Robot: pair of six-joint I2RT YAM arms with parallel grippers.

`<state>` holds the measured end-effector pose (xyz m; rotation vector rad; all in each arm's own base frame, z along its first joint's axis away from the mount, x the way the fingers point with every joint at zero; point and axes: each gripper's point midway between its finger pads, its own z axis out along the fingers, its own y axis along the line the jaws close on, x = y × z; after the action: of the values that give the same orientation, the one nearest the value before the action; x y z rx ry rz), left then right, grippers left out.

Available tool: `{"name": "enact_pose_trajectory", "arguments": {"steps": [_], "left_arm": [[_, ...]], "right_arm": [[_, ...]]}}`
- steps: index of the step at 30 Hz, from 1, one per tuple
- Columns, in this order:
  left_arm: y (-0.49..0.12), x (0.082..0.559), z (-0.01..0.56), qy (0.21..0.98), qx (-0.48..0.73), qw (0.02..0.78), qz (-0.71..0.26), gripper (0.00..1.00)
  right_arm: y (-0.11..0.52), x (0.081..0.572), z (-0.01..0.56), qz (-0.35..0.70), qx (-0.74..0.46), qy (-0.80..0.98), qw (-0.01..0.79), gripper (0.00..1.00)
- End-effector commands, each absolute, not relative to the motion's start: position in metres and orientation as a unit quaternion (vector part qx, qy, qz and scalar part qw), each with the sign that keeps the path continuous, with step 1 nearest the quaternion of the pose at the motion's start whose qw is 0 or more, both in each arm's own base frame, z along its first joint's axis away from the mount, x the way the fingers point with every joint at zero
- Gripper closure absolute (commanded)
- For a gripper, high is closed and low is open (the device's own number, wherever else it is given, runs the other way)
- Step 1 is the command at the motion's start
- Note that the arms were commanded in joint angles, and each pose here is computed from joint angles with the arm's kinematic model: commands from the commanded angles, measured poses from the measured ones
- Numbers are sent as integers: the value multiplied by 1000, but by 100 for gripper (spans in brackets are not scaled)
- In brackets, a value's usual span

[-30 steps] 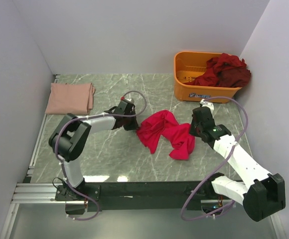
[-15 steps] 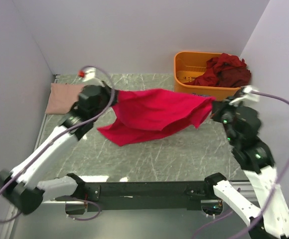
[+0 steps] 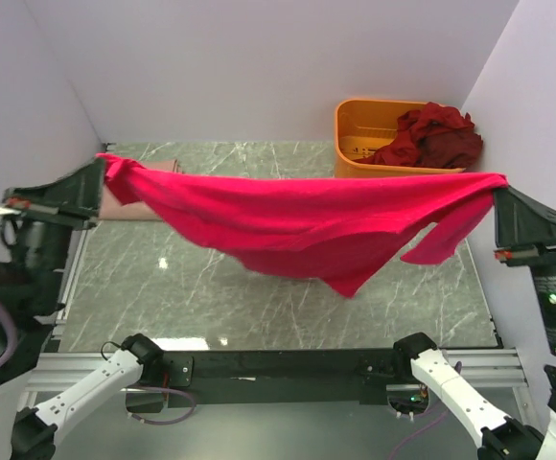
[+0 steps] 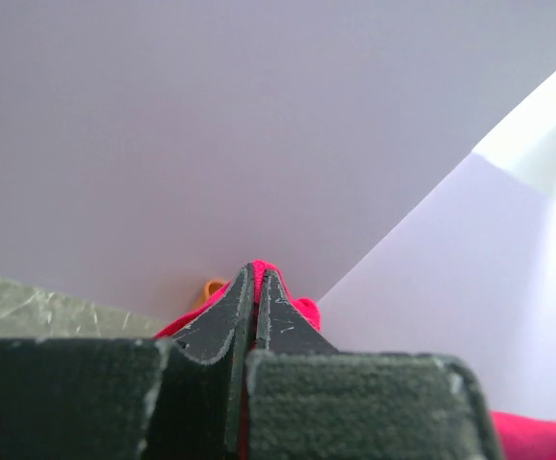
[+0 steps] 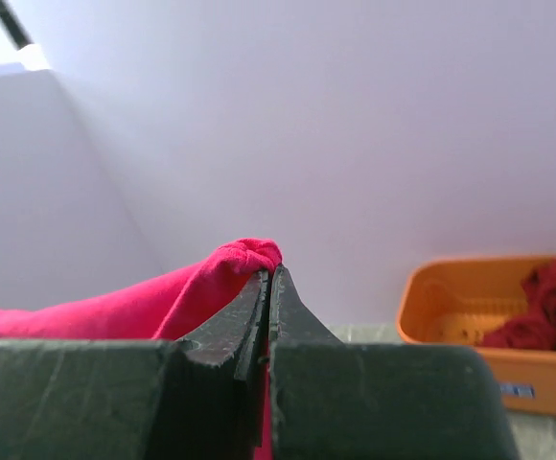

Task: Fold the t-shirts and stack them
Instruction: Flatten the tshirt out

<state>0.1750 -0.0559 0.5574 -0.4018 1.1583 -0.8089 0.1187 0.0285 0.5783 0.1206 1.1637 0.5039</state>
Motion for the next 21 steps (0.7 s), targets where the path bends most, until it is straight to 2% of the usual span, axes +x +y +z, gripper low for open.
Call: {"name": "enact_pose_trajectory", "arguments": {"steps": [1, 3, 9, 12, 13, 15, 16, 18, 19, 20, 21], "left_arm": [[-53, 183, 556, 540, -190, 744, -346, 99], [-51, 191, 555, 542, -203, 746, -329, 99], [-55, 261, 538, 585, -256, 740, -212, 99], [-54, 301, 543, 589, -252, 752, -154, 99], [-75, 327, 535, 614, -209, 741, -173, 99], [-43, 353, 554, 601, -222, 746, -181, 99], [-42, 386, 538, 624, -215, 730, -179, 99], [-29, 402, 560, 621, -196, 732, -199, 99], [-26, 410, 565, 623, -188, 732, -201, 99], [-24, 424, 574, 624, -181, 731, -207, 99], [-17, 427, 581, 622, -168, 734, -214, 99]], "right_arm": [[43, 124, 593, 238, 13, 541, 807, 100], [48, 137, 593, 236, 9, 546, 804, 100], [69, 219, 583, 193, 1, 584, 789, 100], [86, 285, 575, 161, -10, 609, 777, 100], [86, 298, 578, 151, -4, 608, 779, 100], [93, 332, 585, 134, -5, 612, 780, 100], [94, 342, 591, 129, -4, 609, 783, 100], [93, 347, 624, 126, -1, 579, 805, 100], [100, 373, 618, 119, -5, 589, 799, 100], [102, 378, 624, 120, -8, 588, 800, 100], [100, 366, 655, 131, -8, 557, 820, 100]]}}
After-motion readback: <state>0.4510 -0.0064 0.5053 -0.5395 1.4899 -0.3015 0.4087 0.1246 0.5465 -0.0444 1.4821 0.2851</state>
